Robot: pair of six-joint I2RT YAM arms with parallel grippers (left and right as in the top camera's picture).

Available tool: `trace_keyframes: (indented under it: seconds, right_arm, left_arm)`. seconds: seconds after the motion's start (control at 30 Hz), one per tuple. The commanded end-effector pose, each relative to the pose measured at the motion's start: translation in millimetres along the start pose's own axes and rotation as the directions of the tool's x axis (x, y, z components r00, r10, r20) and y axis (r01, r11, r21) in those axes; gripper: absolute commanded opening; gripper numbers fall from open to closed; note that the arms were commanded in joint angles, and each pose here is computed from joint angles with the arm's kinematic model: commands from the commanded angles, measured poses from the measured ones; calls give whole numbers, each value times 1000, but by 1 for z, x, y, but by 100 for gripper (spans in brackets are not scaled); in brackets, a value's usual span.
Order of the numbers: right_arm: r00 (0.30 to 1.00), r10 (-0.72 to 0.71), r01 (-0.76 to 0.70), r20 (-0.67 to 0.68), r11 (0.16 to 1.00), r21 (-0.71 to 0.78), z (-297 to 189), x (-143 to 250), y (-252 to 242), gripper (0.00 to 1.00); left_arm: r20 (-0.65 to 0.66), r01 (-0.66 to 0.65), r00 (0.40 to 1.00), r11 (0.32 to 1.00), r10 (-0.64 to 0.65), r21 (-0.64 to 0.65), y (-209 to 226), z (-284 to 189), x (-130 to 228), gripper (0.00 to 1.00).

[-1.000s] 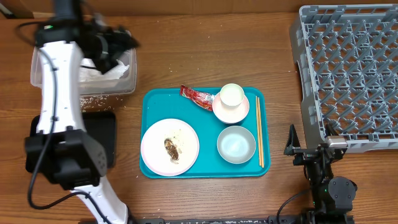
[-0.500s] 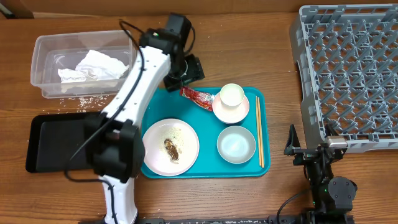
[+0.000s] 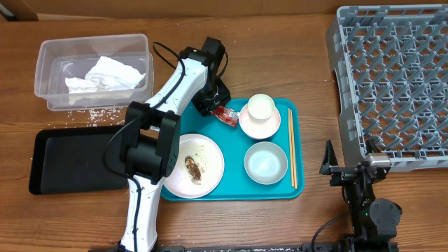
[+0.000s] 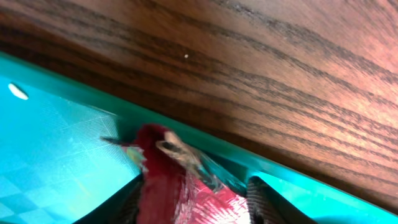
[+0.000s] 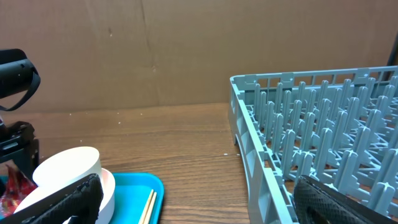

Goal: Sort waste into correct bins and load items into the dishwasher
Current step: 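Reach the left gripper to the red wrapper and grasp it, then carry the red wrapper with the left gripper into the clear bin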

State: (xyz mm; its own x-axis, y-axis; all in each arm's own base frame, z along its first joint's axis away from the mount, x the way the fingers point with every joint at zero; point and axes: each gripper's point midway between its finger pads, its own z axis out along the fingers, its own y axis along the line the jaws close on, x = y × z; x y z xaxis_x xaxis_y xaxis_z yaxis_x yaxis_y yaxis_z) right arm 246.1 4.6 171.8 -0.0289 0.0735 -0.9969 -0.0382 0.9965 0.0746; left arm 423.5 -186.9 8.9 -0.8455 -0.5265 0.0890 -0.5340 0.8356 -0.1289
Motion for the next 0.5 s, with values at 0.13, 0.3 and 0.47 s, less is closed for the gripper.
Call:
trace_keyframes:
  seconds: [0.13, 0.3, 0.47]
  right_arm:
    - [1000, -4, 4, 5, 1000, 3, 0, 1, 0, 100]
    - [1000, -4, 4, 5, 1000, 3, 0, 1, -1, 100]
    - [1000, -4, 4, 5, 1000, 3, 0, 1, -1, 100]
  left_arm:
    - [-58, 22, 998, 999, -24, -32, 7, 7, 11, 4]
    - [-23, -11, 1000, 1000, 11, -1, 3, -45, -6, 4]
    - [195, 40, 979, 990, -66, 135, 5, -146, -68, 4]
